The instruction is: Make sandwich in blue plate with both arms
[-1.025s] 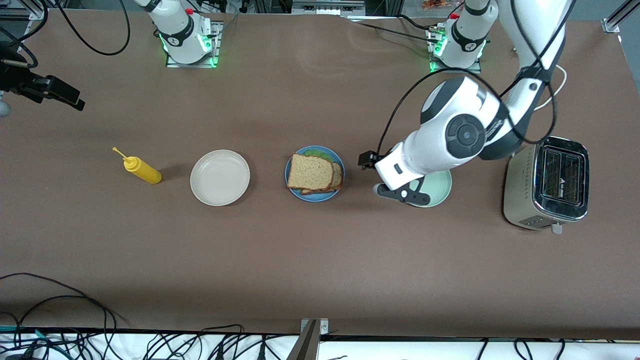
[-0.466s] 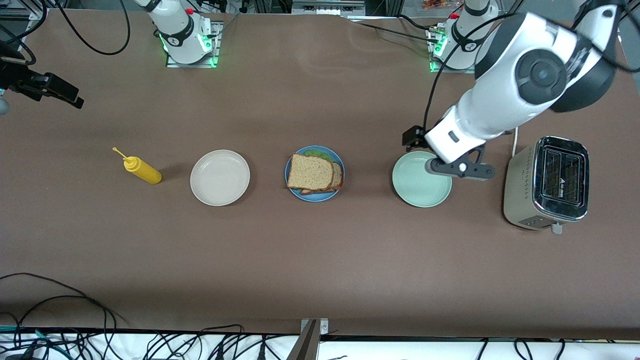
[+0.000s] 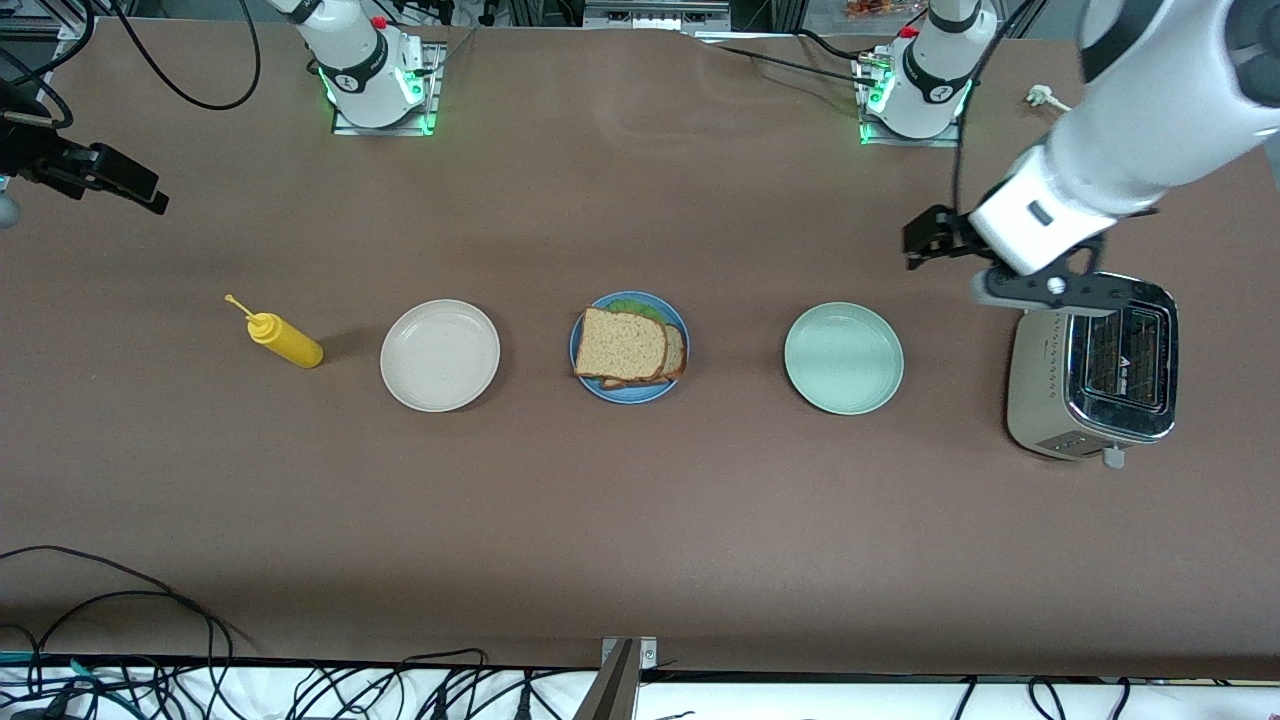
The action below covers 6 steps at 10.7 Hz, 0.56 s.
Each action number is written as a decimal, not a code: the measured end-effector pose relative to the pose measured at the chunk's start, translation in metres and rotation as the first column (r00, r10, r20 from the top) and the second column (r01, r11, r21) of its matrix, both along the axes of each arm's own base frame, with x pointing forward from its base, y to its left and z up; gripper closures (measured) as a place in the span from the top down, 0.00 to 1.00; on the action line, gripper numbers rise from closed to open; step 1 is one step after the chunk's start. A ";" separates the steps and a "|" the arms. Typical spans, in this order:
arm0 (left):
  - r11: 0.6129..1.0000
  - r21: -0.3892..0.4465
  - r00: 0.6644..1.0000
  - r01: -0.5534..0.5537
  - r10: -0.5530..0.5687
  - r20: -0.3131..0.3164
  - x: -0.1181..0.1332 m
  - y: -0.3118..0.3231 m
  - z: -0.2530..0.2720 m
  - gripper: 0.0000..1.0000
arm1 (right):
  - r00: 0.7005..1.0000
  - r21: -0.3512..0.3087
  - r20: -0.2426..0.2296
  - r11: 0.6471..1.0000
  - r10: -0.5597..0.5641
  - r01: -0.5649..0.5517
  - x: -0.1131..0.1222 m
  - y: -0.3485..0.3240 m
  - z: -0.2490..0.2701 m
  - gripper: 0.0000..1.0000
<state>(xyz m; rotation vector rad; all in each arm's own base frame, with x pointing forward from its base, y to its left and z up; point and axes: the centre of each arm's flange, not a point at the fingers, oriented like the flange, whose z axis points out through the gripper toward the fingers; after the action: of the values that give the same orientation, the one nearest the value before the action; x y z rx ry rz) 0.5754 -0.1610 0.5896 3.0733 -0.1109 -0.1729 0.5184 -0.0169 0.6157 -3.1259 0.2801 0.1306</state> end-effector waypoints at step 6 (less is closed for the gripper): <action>0.998 0.010 0.998 0.068 -0.068 -0.003 -0.019 0.116 0.032 1.00 | 1.000 0.000 -0.008 1.000 0.004 -0.004 -0.002 0.002 0.002 1.00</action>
<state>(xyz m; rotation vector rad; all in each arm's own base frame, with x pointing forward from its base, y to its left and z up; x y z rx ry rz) 0.5568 -0.0447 0.6220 3.0815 -0.2157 -0.1813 0.5165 -0.0153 0.6178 -3.1265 0.2742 0.1432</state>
